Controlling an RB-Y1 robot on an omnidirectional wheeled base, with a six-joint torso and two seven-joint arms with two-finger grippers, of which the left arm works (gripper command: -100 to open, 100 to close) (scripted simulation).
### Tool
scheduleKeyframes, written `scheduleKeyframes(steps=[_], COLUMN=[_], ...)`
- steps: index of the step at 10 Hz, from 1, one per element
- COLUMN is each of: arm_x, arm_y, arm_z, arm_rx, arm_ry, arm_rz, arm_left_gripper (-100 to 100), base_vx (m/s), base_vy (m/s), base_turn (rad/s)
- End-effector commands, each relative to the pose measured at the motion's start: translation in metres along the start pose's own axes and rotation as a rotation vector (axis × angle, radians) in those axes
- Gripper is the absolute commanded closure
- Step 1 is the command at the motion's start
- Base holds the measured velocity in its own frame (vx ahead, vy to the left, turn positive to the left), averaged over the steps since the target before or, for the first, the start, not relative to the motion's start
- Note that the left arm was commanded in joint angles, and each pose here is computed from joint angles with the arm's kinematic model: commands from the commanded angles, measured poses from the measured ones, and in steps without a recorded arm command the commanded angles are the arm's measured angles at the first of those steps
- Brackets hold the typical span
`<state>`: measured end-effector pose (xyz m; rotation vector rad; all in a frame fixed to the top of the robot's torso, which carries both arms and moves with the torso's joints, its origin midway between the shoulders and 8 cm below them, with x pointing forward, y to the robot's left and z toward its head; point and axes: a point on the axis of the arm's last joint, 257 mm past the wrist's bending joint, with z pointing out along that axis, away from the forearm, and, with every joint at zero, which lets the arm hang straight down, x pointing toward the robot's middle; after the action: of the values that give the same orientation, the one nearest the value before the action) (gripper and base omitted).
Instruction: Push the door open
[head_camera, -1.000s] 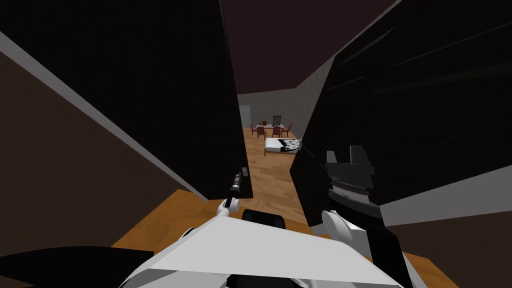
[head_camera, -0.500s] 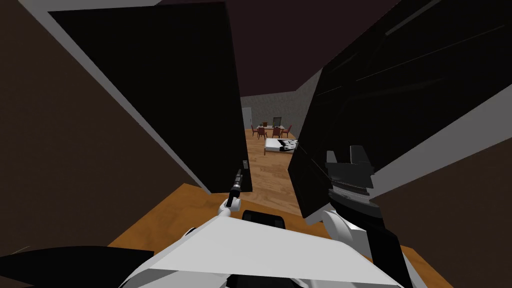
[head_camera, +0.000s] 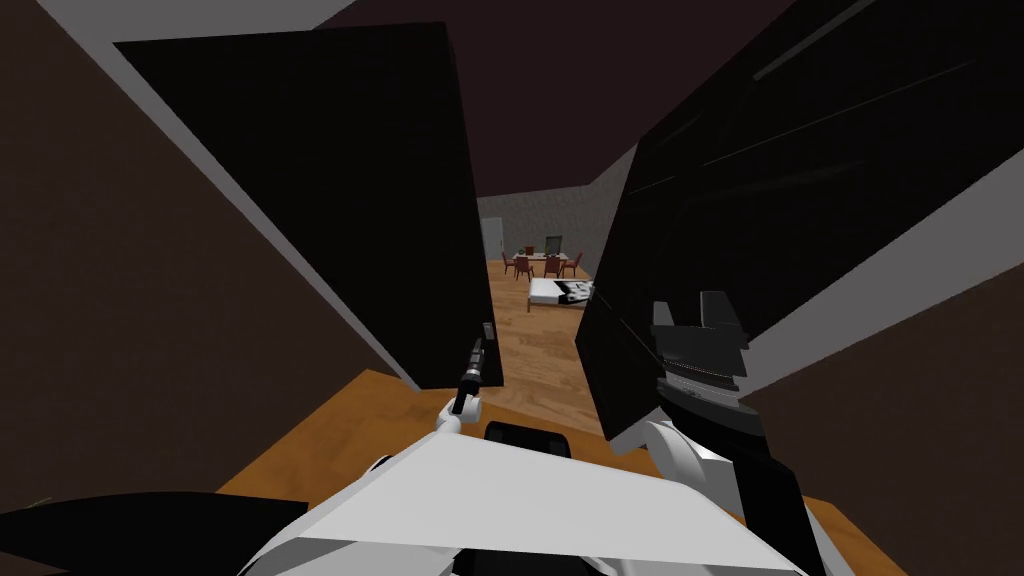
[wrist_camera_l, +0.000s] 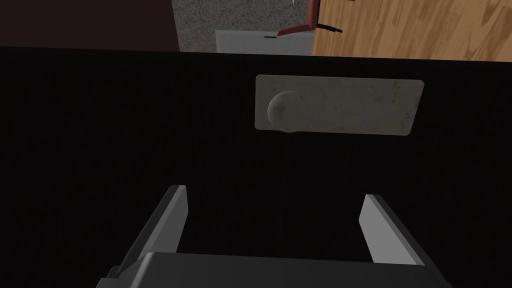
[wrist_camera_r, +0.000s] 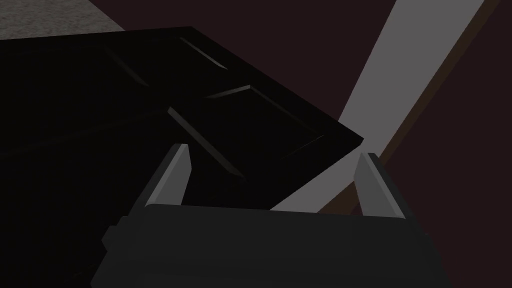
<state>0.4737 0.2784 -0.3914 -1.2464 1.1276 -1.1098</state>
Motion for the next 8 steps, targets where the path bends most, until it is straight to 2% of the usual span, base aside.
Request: scheduleKeyframes(steps=[1,7,8], arm_x=[-0.0041,-0.0052,-0.0057], arm_y=[-0.0005,0.0001,0.0004], arm_z=[-0.0009,-0.0056,-0.0059], arm_rx=[0.003,0.011,0.009], arm_ry=[-0.004,-0.021,-0.019], arm_rz=[0.004,-0.007,-0.005], arm_left_gripper=[-100,-100,-100], base_vx=[0.207,0.206,0.078], base_vy=[0.021,0.024,0.017], base_turn=[-0.027,-0.027,0.005])
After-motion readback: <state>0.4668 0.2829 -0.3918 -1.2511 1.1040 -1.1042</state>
